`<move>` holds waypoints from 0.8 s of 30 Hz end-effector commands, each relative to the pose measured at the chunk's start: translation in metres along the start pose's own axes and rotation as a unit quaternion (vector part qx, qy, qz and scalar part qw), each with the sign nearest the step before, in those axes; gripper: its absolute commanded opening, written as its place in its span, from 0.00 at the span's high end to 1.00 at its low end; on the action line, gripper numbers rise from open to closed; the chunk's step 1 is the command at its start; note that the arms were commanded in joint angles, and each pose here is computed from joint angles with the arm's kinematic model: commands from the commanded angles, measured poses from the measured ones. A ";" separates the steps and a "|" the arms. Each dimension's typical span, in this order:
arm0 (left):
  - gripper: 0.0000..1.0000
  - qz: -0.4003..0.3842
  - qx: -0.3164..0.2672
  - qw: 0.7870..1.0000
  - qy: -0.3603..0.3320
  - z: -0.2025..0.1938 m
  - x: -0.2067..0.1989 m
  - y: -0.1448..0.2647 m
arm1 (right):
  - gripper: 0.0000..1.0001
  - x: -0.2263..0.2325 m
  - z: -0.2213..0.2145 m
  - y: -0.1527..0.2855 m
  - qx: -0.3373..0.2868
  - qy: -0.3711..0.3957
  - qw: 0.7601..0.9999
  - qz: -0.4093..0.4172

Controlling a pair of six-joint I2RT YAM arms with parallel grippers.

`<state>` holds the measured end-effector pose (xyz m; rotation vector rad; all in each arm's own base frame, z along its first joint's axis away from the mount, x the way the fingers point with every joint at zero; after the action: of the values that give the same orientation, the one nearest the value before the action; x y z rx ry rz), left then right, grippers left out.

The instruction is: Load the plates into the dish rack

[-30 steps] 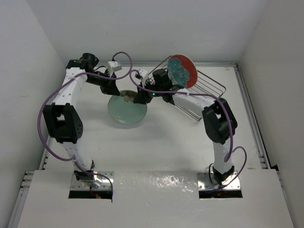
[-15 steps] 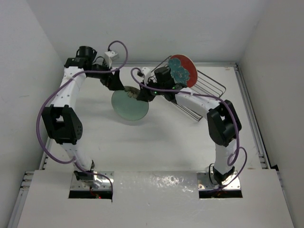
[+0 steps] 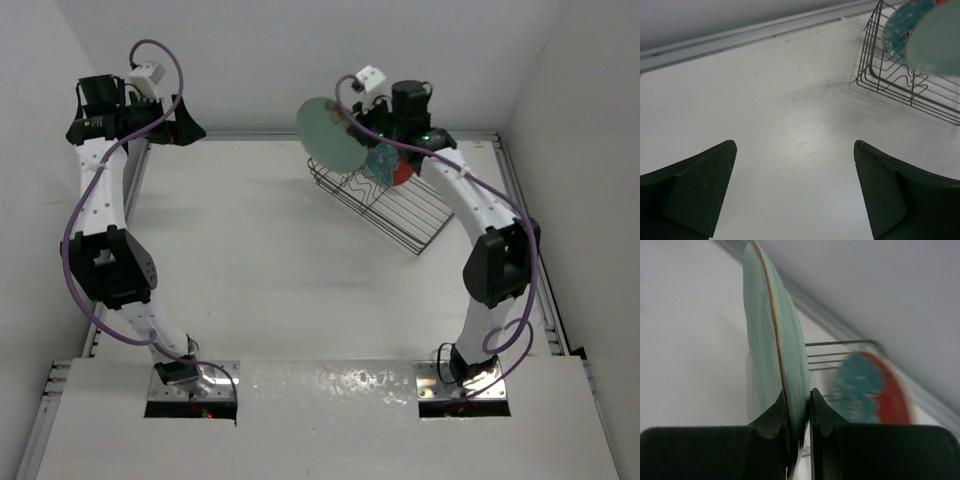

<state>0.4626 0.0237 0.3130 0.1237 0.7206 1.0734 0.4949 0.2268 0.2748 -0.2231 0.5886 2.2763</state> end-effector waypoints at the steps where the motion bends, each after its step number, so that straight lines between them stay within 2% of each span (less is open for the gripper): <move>1: 0.00 -0.013 0.010 1.000 0.004 -0.016 -0.013 -0.004 | 1.00 -0.083 0.053 0.053 -0.042 0.119 0.982 -0.140; 4: 0.00 -0.016 0.019 1.000 0.012 -0.028 -0.010 -0.006 | 1.00 -0.103 0.035 0.051 -0.004 0.159 0.973 -0.167; 8: 0.00 -0.016 0.034 0.999 0.015 -0.037 -0.005 -0.010 | 1.00 -0.115 0.018 0.046 0.024 0.175 0.968 -0.177; 24: 0.00 -0.023 0.070 0.997 0.021 -0.062 0.003 -0.017 | 1.00 -0.087 -0.048 0.016 0.074 0.171 0.975 -0.117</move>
<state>0.4403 0.0052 0.2461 0.2117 0.8858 1.0100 0.5251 0.1304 0.2193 -0.4203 1.0179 2.0014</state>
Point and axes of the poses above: each gripper's point midway between its finger pads, its own y axis back along the fingers, its own x axis along the line the jaws close on, z = x × y, the point moved 2 cm from there along y, back along the fingers, and after that the axes turned 15 degrees about y, right-handed, at the moved point
